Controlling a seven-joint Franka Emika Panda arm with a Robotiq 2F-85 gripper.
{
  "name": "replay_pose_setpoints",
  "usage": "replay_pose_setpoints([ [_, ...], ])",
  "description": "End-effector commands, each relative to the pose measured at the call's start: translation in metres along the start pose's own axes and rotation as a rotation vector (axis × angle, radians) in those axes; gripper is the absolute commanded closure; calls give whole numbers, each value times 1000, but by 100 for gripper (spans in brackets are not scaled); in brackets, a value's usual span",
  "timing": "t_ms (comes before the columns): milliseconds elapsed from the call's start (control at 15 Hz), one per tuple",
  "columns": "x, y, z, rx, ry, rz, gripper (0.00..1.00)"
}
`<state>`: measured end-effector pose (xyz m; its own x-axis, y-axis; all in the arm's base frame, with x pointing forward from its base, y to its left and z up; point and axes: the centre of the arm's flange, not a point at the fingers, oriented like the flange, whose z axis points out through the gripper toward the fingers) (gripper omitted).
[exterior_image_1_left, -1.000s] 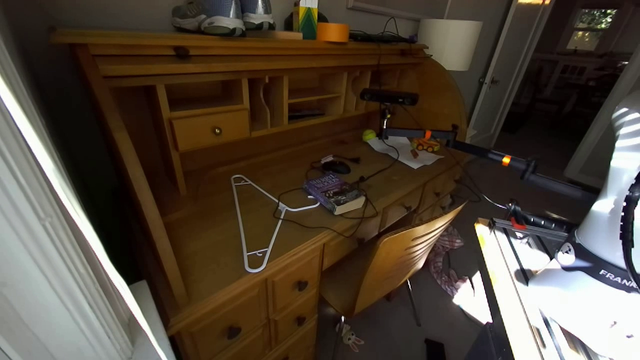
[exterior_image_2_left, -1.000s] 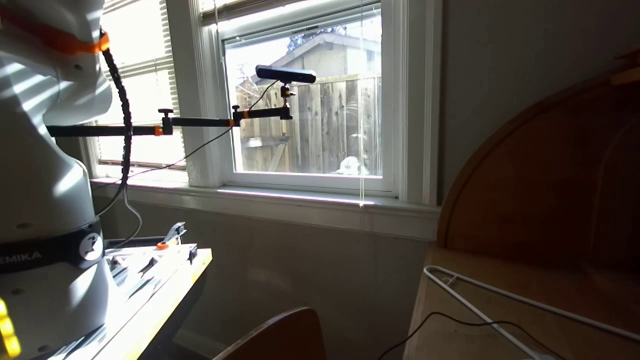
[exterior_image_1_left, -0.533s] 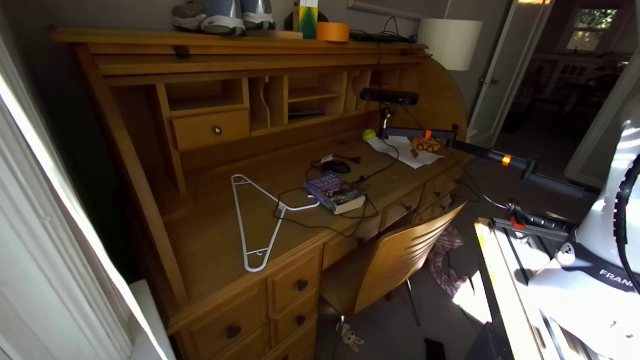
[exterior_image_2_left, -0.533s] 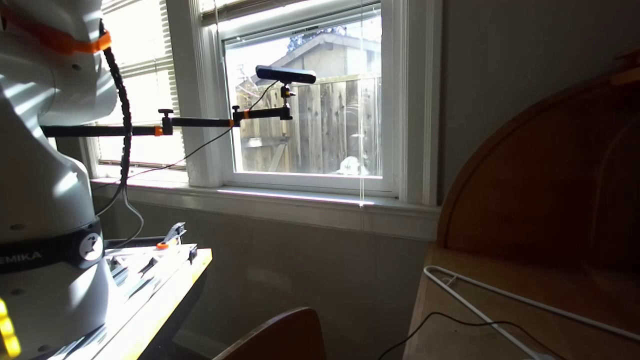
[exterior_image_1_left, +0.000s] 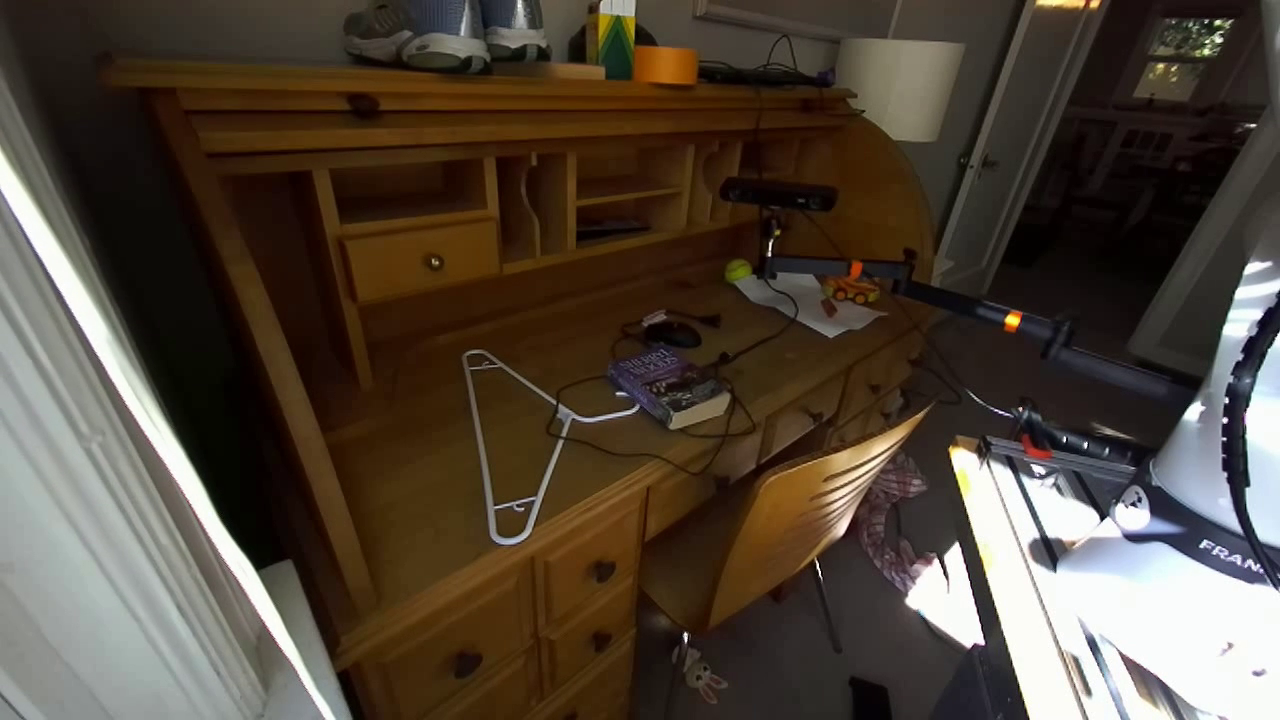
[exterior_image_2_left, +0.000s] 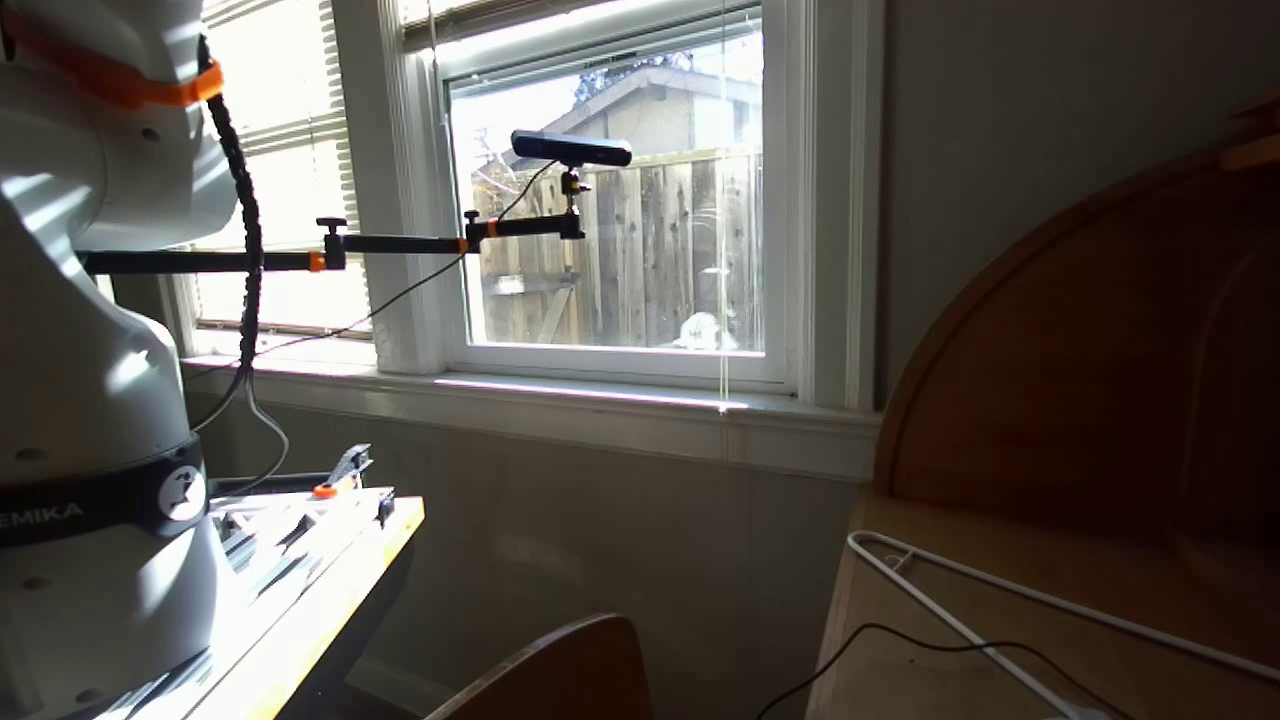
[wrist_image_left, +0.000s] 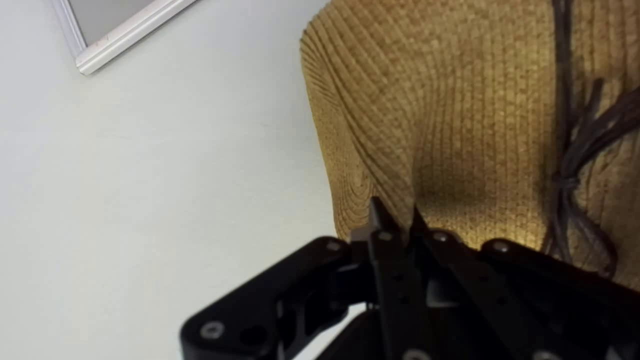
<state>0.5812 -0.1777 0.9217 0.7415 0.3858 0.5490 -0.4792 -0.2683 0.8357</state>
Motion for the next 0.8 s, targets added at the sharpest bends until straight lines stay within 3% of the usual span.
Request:
replay_pose_setpoints([
  [0, 57, 31, 38, -16, 6, -16, 98],
  [733, 49, 26, 54, -46, -37, -34, 98],
])
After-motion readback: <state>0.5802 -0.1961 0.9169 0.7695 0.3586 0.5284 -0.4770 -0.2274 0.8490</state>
